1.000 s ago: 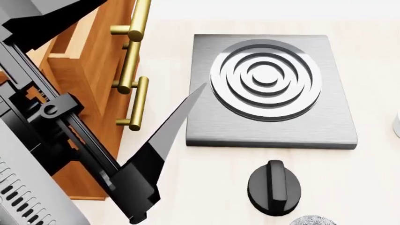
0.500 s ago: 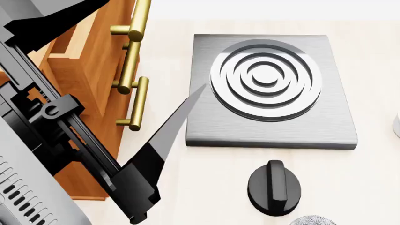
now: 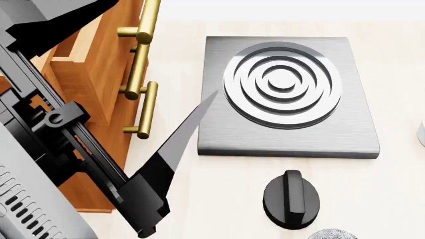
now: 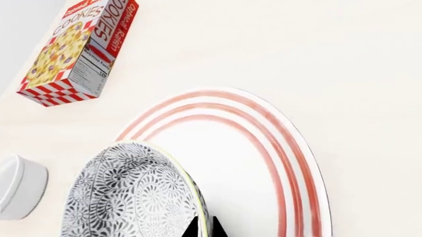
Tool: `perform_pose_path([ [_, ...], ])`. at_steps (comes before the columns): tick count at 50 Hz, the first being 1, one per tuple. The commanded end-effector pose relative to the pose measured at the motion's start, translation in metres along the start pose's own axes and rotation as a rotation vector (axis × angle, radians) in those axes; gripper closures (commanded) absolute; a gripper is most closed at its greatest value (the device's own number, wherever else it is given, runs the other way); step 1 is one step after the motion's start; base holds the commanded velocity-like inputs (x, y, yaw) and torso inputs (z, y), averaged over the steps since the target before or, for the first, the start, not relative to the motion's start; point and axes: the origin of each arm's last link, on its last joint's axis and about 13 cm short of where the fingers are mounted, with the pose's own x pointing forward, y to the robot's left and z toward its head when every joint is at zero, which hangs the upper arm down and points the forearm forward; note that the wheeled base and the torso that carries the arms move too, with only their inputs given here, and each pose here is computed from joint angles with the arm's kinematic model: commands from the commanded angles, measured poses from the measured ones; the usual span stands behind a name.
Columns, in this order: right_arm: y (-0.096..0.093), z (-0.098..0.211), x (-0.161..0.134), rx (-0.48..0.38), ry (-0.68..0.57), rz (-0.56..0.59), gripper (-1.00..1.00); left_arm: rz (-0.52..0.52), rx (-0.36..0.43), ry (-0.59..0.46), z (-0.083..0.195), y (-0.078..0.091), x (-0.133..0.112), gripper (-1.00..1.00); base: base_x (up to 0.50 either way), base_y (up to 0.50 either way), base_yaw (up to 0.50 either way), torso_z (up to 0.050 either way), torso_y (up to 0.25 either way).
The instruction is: Pick the akita bowl on the wooden cabinet and place it on the plate.
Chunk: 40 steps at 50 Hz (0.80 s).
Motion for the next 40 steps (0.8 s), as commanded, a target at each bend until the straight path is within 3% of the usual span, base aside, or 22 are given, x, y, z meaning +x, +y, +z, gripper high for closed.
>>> perform_pose_path([
  [1, -0.002, -0.002, 0.006, -0.013, -0.011, -0.008, 1.0, 0.0, -0.003, 0.002, -0.001, -0.001, 0.0, -1.0, 0.0, 0.0, 0.0, 0.0, 0.0],
  [18, 0.003, -0.007, 0.009, -0.041, -0.007, -0.001, 1.0, 0.001, -0.007, 0.007, -0.005, -0.001, -0.002, -1.0, 0.0, 0.0, 0.0, 0.0, 0.0],
  [19, 0.003, -0.008, 0.009, -0.04, -0.007, 0.001, -1.0, 0.002, -0.008, 0.008, -0.005, -0.001, -0.002, -1.0, 0.0, 0.0, 0.0, 0.0, 0.0],
  [40, 0.006, 0.0, -0.002, -0.059, -0.025, 0.068, -1.0, 0.0, -0.004, 0.006, -0.003, -0.001, -0.002, -1.0, 0.0, 0.0, 0.0, 0.0, 0.0],
])
